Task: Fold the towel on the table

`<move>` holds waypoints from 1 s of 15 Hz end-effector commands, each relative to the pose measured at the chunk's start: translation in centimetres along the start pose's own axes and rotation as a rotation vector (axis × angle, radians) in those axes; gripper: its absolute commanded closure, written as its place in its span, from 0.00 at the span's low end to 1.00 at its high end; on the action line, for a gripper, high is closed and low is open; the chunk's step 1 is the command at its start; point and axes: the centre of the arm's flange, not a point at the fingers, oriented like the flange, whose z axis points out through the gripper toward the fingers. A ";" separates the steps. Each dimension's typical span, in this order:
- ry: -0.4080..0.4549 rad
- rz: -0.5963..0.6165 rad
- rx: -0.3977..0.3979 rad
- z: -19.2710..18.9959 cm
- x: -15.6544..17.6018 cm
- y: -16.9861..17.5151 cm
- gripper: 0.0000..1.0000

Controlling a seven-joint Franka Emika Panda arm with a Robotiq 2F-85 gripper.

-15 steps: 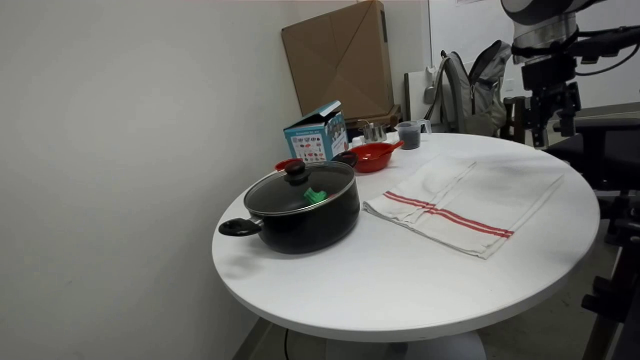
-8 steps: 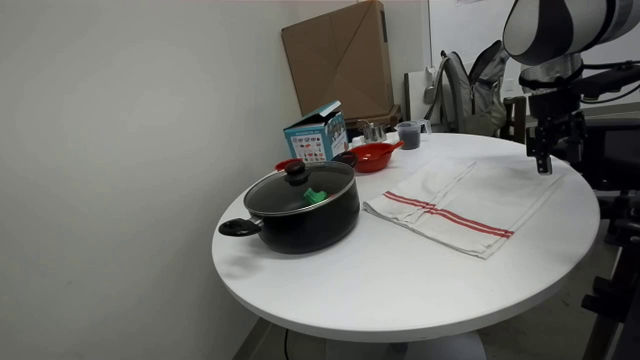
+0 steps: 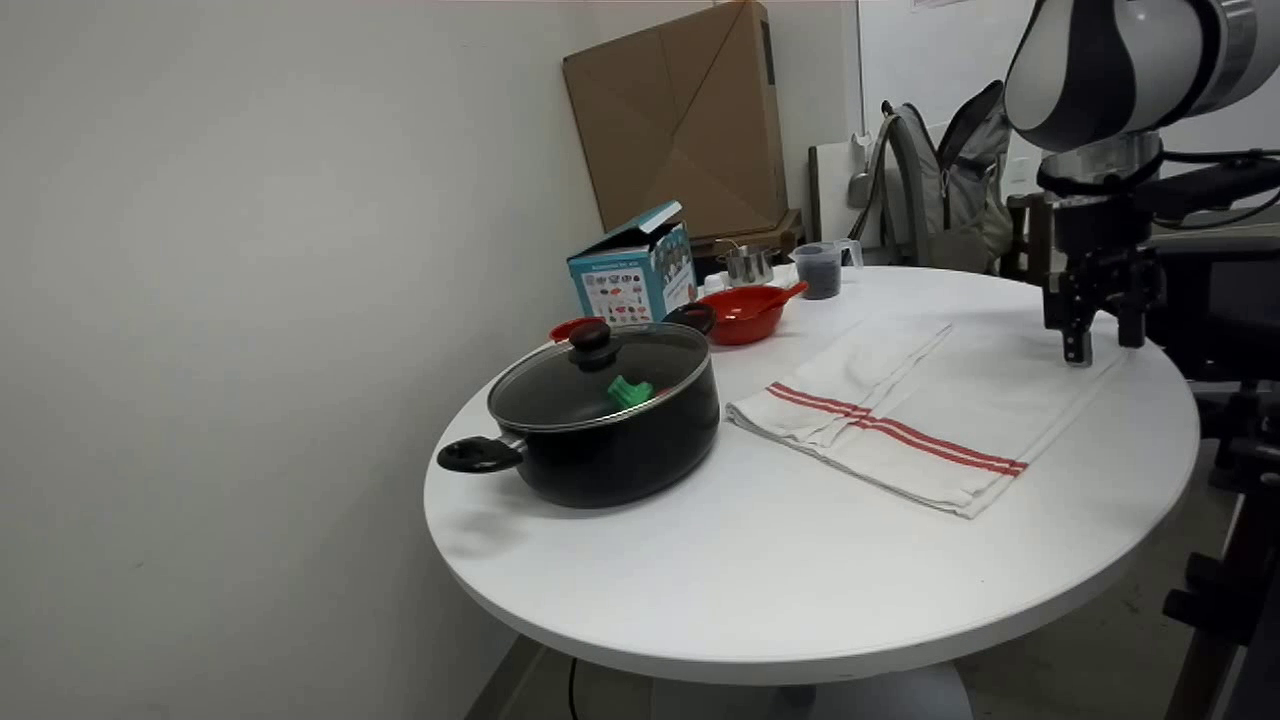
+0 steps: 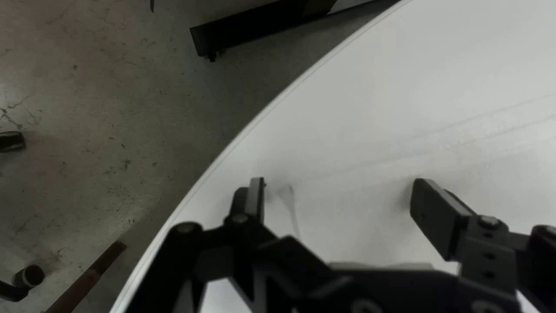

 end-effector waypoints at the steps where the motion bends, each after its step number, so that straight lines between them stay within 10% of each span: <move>1: 0.022 -0.005 0.027 1.6 0.5 0.5 0.43; 7: 0.023 -0.006 0.031 1.3 0.2 0.4 0.90; 15: -0.037 -0.157 0.038 0.5 -2.1 -5.5 0.91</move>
